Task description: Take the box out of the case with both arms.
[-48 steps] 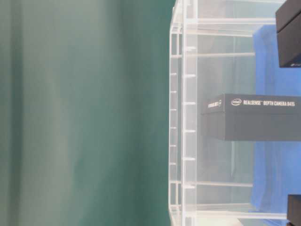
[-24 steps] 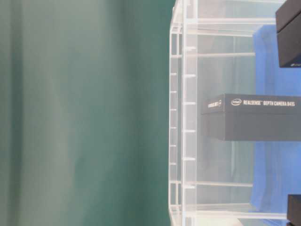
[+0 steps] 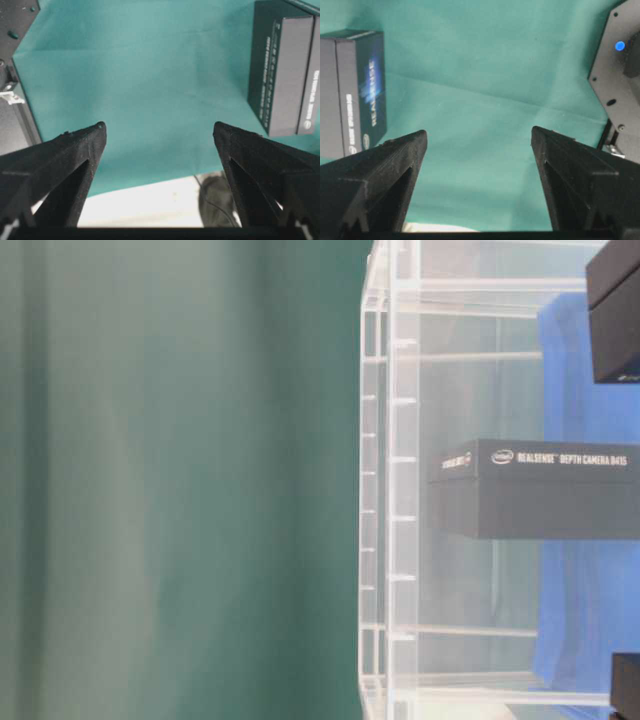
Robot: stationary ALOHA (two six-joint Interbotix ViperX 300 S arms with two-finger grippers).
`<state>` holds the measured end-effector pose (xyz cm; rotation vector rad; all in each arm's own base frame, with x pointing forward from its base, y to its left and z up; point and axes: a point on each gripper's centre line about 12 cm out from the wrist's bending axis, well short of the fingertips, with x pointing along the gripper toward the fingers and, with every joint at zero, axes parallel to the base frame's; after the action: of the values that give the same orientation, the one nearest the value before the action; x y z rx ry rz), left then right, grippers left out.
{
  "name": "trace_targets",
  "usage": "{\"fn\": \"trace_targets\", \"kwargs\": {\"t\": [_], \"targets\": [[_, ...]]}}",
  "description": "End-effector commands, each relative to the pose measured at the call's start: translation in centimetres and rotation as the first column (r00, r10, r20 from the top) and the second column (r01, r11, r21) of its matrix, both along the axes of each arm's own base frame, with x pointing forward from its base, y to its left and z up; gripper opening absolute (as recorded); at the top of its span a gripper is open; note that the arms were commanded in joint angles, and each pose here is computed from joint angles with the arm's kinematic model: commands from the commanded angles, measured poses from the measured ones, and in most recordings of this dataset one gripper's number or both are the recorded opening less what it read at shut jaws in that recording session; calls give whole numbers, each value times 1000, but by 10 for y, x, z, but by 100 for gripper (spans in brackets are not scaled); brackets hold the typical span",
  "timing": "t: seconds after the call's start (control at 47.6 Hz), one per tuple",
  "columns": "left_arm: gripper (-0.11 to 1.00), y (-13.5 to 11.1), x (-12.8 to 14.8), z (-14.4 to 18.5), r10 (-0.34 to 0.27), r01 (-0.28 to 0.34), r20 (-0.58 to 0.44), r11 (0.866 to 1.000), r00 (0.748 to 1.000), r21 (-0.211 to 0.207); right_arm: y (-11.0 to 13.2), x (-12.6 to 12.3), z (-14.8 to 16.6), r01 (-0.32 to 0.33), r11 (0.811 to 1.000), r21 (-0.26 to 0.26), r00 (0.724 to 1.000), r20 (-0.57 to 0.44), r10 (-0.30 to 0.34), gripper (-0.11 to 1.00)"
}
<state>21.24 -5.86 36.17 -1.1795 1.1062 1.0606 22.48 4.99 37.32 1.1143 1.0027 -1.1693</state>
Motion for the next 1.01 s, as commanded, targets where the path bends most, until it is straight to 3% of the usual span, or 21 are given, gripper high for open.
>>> {"fn": "trace_targets", "kwargs": {"t": [0.0, 0.21, 0.714, 0.987], "targets": [[90, 2, -2, 4, 2, -2, 18, 1000, 1000, -3, -2, -1, 5, 3, 1000, 1, 1000, 18, -3, 83], [90, 21, -7, 3, 8, -8, 15, 1000, 1000, 11, -21, -2, 5, 35, 999, -14, 999, 16, -35, 83], [90, 105, -7, 4, 2, 0, -18, 998, 1000, 70, -107, -9, 7, 39, 998, -57, 998, -39, -41, 83], [90, 136, -5, 0, -3, 7, -49, 996, 999, 84, -148, -17, 7, 44, 996, -72, 998, -51, -47, 83]]}}
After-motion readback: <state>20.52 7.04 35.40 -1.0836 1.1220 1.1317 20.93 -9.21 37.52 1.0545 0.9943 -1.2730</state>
